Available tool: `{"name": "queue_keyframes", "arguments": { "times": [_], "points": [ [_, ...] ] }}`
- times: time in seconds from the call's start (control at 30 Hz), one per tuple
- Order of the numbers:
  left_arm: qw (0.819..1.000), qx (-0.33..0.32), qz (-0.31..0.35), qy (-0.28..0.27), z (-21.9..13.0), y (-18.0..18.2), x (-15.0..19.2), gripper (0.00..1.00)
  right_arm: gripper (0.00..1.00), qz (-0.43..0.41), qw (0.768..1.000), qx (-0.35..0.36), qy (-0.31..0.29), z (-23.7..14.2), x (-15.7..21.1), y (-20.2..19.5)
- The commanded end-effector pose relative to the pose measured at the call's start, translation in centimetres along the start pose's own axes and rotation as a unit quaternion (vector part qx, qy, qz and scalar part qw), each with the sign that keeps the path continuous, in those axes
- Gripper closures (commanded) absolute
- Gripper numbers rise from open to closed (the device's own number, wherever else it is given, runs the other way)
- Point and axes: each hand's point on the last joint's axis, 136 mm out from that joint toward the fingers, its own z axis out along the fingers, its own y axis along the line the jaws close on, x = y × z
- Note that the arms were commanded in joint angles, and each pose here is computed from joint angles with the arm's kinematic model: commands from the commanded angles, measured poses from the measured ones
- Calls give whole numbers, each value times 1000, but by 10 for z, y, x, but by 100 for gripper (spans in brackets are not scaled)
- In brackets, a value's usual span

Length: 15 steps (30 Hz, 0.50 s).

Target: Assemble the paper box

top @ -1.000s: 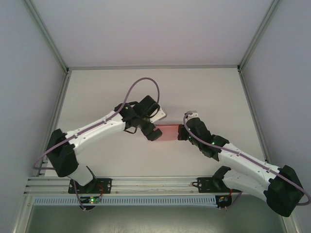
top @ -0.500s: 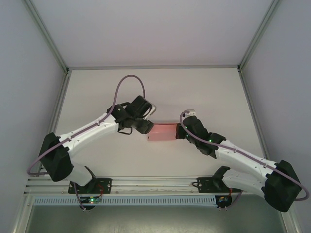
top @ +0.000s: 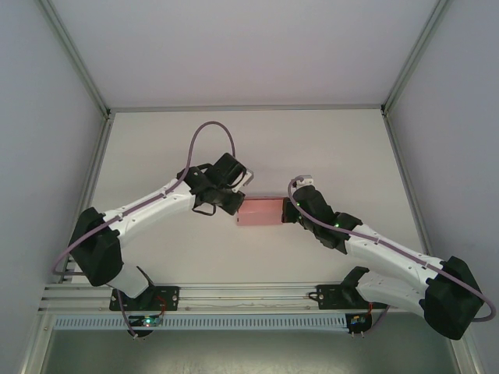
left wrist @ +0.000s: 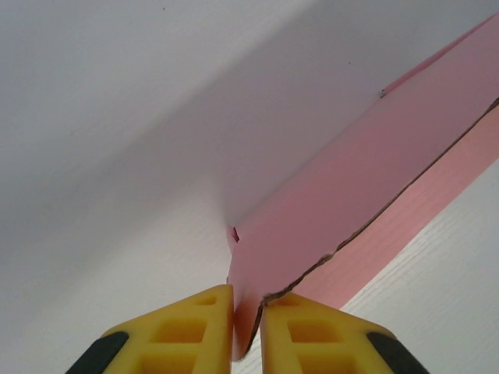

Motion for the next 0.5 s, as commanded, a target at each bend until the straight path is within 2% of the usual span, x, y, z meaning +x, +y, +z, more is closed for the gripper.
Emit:
{"name": "queue_keyframes", "arguments": {
  "times": [0.0,0.13,0.27,0.47],
  "points": [
    [1000,11,-20,-17,-4,-4,-13,86,100,-14,999,18,41,0,22,-8],
    [998,36,-56,-17,-7,-12,-15,100,100,-20,999,16,36,-1,22,-4],
    [994,49,-97,3,-12,-16,-17,100,100,-33,998,34,32,-3,26,-6],
    [976,123,-171,48,-7,-30,-19,100,100,-35,998,52,27,-2,33,-12]
  ]
}}
